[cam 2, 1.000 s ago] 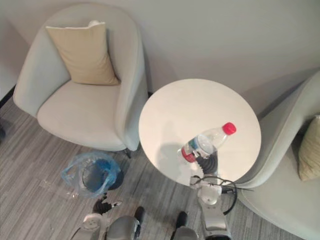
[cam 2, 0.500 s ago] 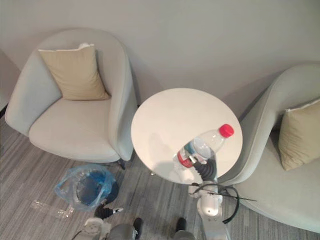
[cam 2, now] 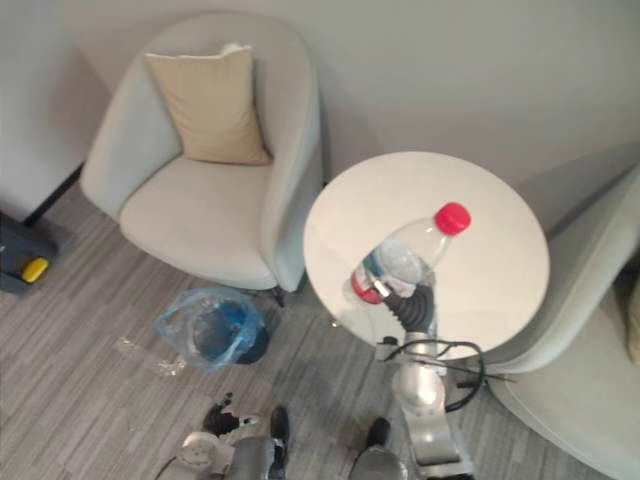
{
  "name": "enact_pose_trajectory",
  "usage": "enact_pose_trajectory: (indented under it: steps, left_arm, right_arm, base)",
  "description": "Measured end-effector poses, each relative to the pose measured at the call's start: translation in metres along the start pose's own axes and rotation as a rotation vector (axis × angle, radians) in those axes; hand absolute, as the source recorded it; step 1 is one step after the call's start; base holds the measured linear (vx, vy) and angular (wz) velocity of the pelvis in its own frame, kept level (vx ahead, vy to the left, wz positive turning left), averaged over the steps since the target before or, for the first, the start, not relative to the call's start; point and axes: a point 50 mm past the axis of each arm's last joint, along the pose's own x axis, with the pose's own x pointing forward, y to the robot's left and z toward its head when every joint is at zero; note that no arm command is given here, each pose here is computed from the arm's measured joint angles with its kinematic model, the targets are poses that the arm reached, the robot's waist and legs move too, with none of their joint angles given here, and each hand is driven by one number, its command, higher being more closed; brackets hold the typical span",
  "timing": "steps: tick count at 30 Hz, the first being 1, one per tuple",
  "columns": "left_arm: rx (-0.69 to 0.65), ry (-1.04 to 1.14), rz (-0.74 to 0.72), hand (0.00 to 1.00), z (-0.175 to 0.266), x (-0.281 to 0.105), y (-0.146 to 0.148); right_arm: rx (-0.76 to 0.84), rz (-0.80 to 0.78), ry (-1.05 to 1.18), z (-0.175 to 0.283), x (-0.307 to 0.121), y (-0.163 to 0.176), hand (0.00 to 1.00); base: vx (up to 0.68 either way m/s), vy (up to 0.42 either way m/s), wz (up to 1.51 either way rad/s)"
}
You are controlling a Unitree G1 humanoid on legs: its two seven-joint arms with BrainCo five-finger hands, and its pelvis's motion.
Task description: Gather rubbish on tea table into small bin, then transfer packed bag to large trash can.
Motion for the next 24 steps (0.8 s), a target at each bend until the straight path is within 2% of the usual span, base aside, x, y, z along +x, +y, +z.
enact_pose_trajectory:
  steps: [3,5,8,12,16,21,24]
  left_arm:
    - [0.034,-0.025,-0.003,0.0,0.004,0.0,0.001]
    - [0.045,-0.018,0.008,0.0,0.001,0.0,0.006]
    - [0.047,-0.008,0.022,0.0,-0.002,0.0,0.012]
    - [0.051,0.004,0.033,0.0,-0.007,0.0,0.017]
    - [0.018,0.006,0.078,0.0,-0.006,0.001,0.031]
    - [0.005,0.0,0.083,0.0,-0.002,0.003,0.033]
    - [-0.005,0.011,0.064,0.0,-0.005,0.002,0.024]
  right_arm:
    - [-0.007,0.02,0.053,-0.01,-0.004,0.008,1.0]
    - [0.017,0.054,0.112,-0.017,-0.008,0.028,1.0]
    - [0.021,0.11,0.168,-0.023,-0.013,0.04,1.0]
    - [0.011,0.144,0.21,-0.031,-0.025,0.041,1.0]
    - [0.024,0.205,0.211,-0.029,-0.032,0.05,1.0]
    - [-0.001,0.225,0.215,-0.033,-0.034,0.045,1.0]
    - [-0.038,0.236,0.225,-0.038,-0.036,0.036,1.0]
  base:
    - [0.01,0.248,0.42]
    - [0.01,0.16,0.2]
    - [0.01,0.099,0.18]
    - [0.0,0.094,0.47]
    - [0.06,-0.059,0.57]
    - [0.16,-0.191,0.93]
    - [0.25,-0.279,0.85]
